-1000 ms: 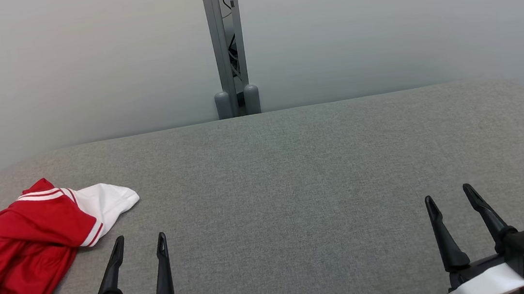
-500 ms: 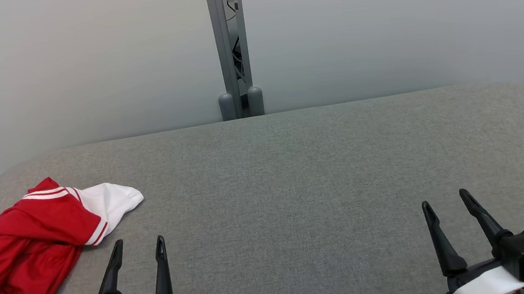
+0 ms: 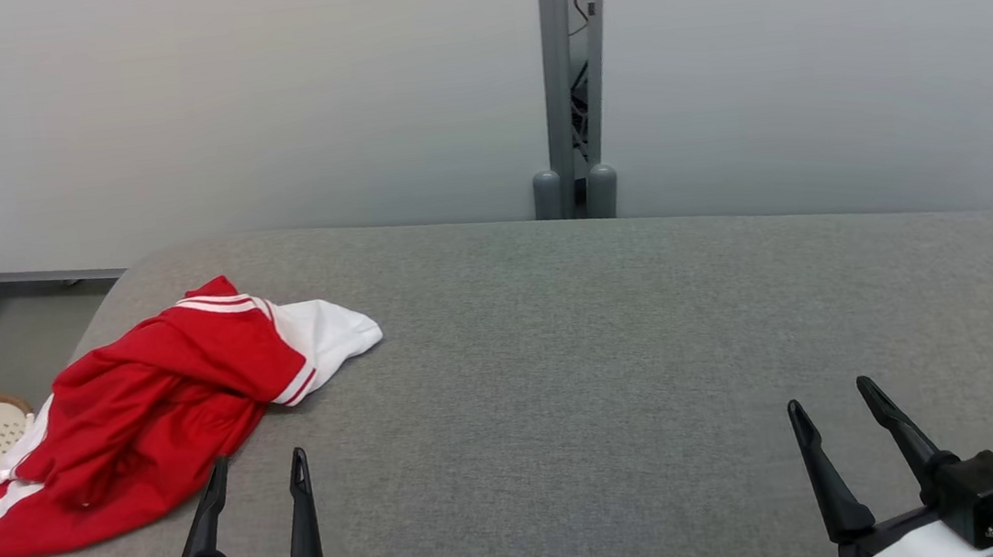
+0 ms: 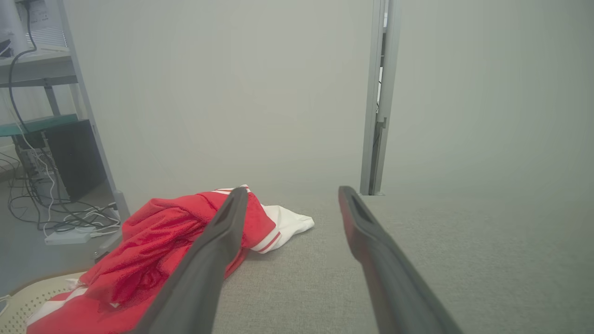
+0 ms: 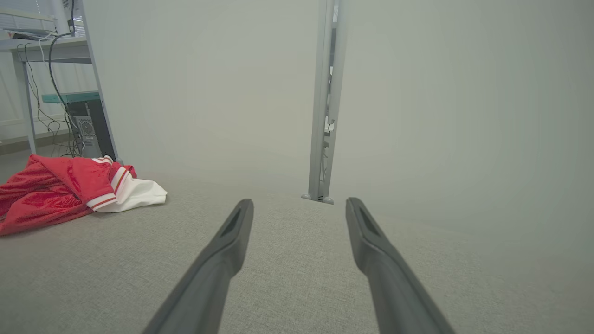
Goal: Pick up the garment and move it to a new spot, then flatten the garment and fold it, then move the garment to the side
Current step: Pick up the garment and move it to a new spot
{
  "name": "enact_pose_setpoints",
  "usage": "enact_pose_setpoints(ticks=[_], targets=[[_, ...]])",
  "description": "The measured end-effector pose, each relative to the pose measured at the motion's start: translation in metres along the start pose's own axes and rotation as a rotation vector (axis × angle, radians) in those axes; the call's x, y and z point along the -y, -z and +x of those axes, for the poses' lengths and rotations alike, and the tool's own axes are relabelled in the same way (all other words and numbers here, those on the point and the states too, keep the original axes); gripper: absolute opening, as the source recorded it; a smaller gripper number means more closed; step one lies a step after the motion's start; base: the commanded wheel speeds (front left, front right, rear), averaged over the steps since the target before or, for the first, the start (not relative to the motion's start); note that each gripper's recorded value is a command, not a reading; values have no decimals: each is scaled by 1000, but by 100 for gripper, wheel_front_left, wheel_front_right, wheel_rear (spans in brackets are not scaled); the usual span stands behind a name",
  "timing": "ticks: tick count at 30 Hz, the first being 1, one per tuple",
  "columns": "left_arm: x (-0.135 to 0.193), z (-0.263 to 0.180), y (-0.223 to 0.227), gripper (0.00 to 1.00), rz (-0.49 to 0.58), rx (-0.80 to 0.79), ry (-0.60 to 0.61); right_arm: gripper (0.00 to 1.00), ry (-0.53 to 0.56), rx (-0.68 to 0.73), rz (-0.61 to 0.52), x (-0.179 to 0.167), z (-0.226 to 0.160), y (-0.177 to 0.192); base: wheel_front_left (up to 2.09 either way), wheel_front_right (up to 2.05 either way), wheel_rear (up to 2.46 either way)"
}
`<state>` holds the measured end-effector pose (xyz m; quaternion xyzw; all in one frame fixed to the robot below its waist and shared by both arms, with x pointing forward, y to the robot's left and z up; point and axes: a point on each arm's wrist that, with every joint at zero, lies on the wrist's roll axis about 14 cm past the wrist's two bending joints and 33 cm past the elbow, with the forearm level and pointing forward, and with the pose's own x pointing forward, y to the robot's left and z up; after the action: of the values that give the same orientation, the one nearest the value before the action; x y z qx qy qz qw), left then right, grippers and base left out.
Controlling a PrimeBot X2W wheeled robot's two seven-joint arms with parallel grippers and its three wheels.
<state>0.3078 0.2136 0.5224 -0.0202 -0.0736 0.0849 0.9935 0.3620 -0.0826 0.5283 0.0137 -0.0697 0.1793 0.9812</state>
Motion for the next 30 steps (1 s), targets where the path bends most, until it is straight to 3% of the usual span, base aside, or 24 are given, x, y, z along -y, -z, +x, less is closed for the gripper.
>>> enact_pose_setpoints(ticks=[18, 30], targets=[[-89, -58, -21, 100, 17, 63, -294, 100, -319, 6, 43, -102, 35, -2, 0, 0, 0], [-115, -72, -24, 100, 34, 53, -412, 100, -421, -10, 65, -134, 55, 7, 0, 0, 0]])
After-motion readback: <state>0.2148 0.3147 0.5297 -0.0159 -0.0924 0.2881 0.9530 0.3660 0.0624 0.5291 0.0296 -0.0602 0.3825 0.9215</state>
